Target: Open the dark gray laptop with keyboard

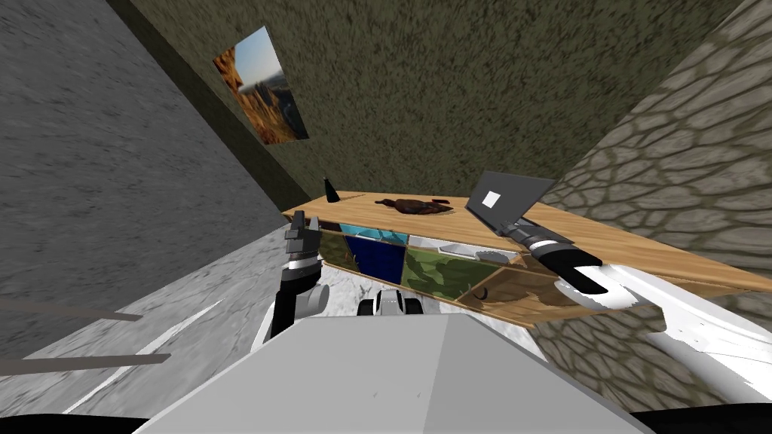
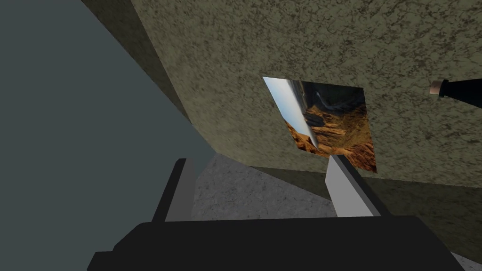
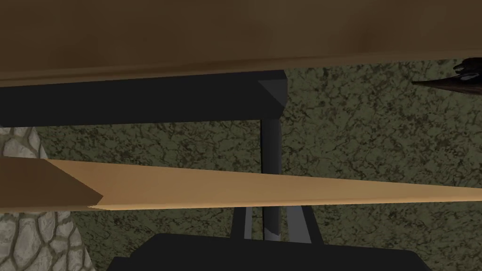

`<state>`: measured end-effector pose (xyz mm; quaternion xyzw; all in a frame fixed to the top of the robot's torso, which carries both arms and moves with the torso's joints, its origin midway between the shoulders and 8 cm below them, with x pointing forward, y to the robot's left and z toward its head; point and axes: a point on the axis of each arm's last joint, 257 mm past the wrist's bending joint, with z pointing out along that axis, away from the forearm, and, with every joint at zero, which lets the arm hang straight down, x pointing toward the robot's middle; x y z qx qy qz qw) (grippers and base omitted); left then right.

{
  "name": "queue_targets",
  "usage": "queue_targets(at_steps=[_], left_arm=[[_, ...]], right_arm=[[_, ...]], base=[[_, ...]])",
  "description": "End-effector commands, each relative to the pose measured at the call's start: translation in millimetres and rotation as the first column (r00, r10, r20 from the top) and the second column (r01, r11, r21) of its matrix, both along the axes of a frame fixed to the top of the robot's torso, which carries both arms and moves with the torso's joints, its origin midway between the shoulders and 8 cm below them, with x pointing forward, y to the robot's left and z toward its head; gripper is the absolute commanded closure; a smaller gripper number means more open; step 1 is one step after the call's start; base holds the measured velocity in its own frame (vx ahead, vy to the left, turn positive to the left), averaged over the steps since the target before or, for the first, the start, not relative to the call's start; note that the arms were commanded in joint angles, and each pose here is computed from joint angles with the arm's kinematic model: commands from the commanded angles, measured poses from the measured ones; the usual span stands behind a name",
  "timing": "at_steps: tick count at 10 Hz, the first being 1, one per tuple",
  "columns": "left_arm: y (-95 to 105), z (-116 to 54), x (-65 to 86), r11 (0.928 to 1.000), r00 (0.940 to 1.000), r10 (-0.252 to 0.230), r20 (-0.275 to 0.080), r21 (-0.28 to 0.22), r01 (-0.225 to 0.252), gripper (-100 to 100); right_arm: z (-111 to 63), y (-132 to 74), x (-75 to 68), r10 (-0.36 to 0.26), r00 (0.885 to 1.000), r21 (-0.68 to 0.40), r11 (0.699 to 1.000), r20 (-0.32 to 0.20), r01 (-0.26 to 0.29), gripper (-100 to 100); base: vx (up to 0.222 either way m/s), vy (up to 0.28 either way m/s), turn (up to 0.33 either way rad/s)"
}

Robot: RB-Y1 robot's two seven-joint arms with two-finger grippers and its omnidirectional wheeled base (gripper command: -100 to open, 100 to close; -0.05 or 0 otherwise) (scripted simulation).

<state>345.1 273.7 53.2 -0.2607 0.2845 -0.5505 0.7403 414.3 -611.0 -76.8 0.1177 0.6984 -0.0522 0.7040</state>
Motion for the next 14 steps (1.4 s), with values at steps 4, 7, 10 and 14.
queue_targets(at_steps=[4, 7, 10, 14], left_arm=[[0.0, 0.0, 0.0, 1.0000, 1.0000, 0.000, 0.000, 0.000, 0.000, 0], [0.0, 0.0, 0.0, 1.0000, 1.0000, 0.000, 0.000, 0.000, 0.000, 0], [0.0, 0.0, 0.0, 1.0000, 1.0000, 0.000, 0.000, 0.000, 0.000, 0], [0.0, 0.0, 0.0, 1.0000, 1.0000, 0.000, 0.000, 0.000, 0.000, 0]], right_arm=[[-13.6, -10.8, 2.8, -0.039, 0.998, 0.233, 0.972, 0.054, 0.025, 100], [-9.6, -9.3, 5.5, -0.037, 0.996, 0.278, 0.961, 0.076, 0.015, 100], [-21.0, -11.9, 8.6, -0.071, 0.991, 0.433, 0.901, 0.116, 0.014, 100], [-38.5, -13.8, 12.5, -0.121, 0.981, 0.606, 0.795, 0.151, 0.005, 100]], base=[[-0.035, -0.020, 0.037], [-0.026, -0.018, 0.033], [-0.035, -0.026, 0.044], [-0.036, -0.027, 0.030]])
